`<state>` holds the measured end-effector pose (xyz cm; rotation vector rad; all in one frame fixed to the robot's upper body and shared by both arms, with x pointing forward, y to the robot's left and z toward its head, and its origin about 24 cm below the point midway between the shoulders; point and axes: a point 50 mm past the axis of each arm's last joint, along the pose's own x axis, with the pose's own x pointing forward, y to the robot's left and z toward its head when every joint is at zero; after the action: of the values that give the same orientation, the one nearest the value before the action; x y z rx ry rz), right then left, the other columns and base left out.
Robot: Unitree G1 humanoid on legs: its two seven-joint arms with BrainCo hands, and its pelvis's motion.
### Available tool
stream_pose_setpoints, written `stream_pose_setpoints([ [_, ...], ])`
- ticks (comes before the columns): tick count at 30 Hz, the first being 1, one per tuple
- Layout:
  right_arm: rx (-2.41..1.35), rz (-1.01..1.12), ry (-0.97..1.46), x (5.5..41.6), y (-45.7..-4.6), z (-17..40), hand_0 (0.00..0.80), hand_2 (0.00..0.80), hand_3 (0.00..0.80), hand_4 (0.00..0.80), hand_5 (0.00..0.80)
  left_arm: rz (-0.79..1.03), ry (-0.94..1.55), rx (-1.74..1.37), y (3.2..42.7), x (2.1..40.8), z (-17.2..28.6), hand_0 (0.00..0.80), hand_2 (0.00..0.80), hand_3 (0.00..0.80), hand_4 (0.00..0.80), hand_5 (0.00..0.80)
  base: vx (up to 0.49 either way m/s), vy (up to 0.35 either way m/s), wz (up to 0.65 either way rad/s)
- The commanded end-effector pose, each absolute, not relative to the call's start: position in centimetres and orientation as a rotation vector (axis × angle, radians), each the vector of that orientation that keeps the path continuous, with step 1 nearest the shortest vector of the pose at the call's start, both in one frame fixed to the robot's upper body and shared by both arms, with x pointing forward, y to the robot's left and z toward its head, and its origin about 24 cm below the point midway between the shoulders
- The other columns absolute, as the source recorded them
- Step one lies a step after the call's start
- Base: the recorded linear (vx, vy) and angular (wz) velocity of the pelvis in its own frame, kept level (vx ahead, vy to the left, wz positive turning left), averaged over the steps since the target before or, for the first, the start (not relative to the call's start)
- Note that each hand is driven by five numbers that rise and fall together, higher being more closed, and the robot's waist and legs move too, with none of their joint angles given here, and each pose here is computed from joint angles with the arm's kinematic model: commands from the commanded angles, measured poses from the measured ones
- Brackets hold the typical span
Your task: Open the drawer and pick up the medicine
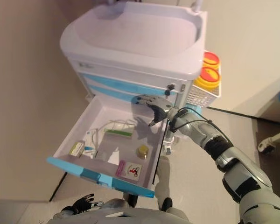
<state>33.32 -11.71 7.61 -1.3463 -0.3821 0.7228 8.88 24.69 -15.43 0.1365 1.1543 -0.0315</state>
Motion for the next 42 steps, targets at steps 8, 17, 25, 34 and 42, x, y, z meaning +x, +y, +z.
stream_pose_setpoints([
  [8, -1.556, 0.793, -0.405, 35.1, -10.2, 6.4, 0.0, 0.0, 0.0, 0.0, 0.0, -0.076, 1.046, 0.265, 26.7, 12.5, -13.7, 0.0, 0.0, 0.0, 0.0, 0.0, 0.017, -0.083, 0.18],
  [17, -1.706, 0.828, -0.469, 34.7, -11.4, 4.4, 0.0, 0.0, 0.0, 0.0, 0.0, -0.118, 0.987, 0.305, 26.5, 14.1, -13.1, 0.0, 0.0, 0.0, 0.0, 0.0, 0.007, -0.034, 0.13],
  [25, -1.844, 0.993, -0.529, 32.7, -12.7, 1.6, 0.0, 0.0, 0.0, 0.0, 0.0, -0.137, 0.983, 0.315, 26.7, 14.0, -13.0, 0.0, 0.0, 0.0, 0.0, 0.0, 0.024, -0.007, 0.01],
  [34, -1.791, 1.08, -0.487, 31.1, -13.0, -0.1, 0.0, 0.0, 0.0, 0.0, 0.0, -0.155, 1.001, 0.33, 26.6, 13.5, -13.2, 0.0, 0.0, 0.0, 0.0, 0.0, 0.025, -0.005, 0.02],
  [42, -1.734, 1.092, -0.486, 30.2, -12.5, -0.8, 0.0, 0.0, 0.0, 0.0, 0.0, -0.16, 1.004, 0.33, 26.5, 13.2, -13.4, 0.0, 0.0, 0.0, 0.0, 0.0, 0.008, -0.002, 0.0],
])
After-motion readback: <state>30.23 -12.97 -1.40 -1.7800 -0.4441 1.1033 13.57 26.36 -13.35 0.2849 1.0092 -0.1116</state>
